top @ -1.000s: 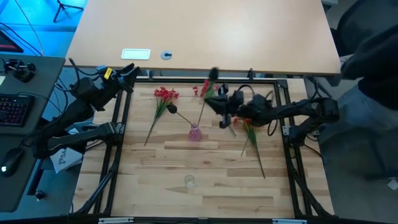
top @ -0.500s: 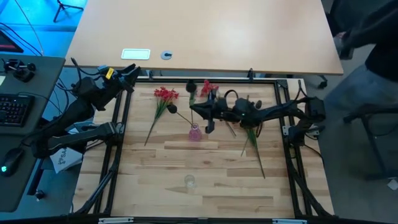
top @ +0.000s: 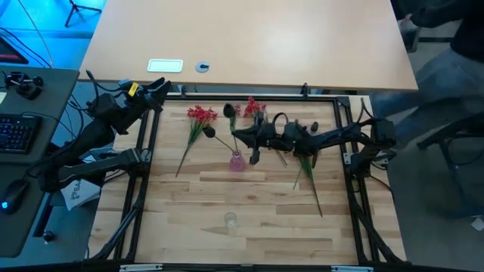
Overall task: Sort flowers into vase by color
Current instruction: Put the top black tulip into the pink vase, then move the bottom red flowers to the top center of the red flowers on the table
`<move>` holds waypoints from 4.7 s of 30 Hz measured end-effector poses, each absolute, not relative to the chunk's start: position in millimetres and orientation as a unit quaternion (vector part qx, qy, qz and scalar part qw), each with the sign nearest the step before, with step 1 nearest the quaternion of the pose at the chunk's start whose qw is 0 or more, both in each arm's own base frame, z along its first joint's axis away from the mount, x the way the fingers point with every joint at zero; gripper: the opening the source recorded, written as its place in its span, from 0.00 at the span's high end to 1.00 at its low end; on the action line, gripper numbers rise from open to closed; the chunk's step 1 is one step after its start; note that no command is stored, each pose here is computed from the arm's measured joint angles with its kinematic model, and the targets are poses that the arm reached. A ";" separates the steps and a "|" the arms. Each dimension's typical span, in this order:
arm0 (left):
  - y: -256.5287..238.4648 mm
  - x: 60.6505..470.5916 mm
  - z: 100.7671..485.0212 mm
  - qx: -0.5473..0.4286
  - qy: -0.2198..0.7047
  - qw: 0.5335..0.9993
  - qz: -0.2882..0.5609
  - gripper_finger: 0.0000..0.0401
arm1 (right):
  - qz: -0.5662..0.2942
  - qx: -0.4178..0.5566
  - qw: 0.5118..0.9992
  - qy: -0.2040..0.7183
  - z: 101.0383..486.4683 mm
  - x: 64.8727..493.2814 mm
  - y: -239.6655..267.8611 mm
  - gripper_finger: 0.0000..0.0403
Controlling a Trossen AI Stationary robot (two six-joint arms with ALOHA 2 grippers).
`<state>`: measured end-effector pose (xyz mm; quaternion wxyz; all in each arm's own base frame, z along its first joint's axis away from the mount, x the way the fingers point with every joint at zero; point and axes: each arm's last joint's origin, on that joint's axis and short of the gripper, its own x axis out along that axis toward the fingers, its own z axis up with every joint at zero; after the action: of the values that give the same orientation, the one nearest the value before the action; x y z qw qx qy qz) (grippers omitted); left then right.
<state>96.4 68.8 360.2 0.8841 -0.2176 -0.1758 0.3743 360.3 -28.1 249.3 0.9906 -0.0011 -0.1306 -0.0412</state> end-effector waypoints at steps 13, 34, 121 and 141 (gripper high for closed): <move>69.7 98.4 356.7 -0.221 -0.157 0.886 0.375 0.32 | -0.038 0.031 0.992 -0.113 244.0 358.9 -28.1 1.00; 72.7 103.5 354.3 -0.222 -0.146 0.887 0.378 0.32 | -0.043 0.048 0.997 0.039 254.3 337.8 -25.8 0.51; 65.1 107.4 355.9 -0.229 -0.117 0.936 0.240 0.32 | -0.372 0.476 0.563 0.564 140.4 163.1 24.2 0.65; 64.3 105.9 356.5 -0.238 -0.122 0.934 0.238 0.32 | -0.337 0.435 0.614 0.566 157.6 167.1 28.7 0.96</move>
<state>105.9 64.3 356.5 0.9336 -0.2378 -0.1225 0.2384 167.1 28.7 157.6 0.6139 0.4347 0.5661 -0.3371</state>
